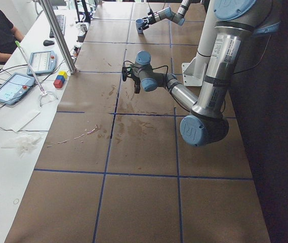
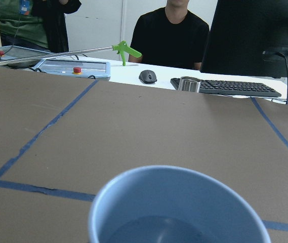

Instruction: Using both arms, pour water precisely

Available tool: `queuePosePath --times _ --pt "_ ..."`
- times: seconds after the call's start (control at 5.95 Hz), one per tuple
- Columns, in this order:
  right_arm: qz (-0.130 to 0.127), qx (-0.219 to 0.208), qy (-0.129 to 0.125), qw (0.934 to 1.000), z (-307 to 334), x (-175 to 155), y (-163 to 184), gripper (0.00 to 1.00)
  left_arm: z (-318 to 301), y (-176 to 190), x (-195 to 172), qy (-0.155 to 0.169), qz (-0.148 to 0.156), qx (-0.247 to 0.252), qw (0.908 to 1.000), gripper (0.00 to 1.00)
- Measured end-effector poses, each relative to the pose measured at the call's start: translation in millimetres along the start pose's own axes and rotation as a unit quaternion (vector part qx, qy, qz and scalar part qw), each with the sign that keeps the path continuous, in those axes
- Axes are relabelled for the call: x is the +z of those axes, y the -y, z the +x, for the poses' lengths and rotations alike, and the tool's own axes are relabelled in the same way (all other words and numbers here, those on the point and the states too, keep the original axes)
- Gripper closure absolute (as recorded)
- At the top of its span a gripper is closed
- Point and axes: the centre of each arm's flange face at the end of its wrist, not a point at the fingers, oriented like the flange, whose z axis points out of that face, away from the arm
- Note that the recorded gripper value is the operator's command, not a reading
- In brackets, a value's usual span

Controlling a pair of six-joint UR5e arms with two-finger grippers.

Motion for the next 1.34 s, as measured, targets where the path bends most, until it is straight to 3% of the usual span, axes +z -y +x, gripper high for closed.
queuePosePath --times 0.17,0.5,1.01,1.34 --pt "0.001 -0.001 0.0 1.0 -0.9 0.5 0.6 0.66 0.7 0.0 -1.2 -0.001 0.001 0.0 1.0 0.0" --pt "0.016 -0.014 0.007 0.9998 -21.5 10.2 14.9 0.78 -0.9 -0.9 -3.3 -0.001 0.001 0.0 1.0 0.0" --pt "0.045 -0.024 0.03 0.9982 -100.0 28.7 54.0 0.77 -18.7 -6.8 -4.9 0.008 -0.004 -0.003 1.0 0.0" --pt "0.041 -0.038 0.031 0.9979 -189.6 16.6 83.3 0.78 -26.1 -9.7 -7.8 0.012 -0.004 -0.004 0.9999 0.0"
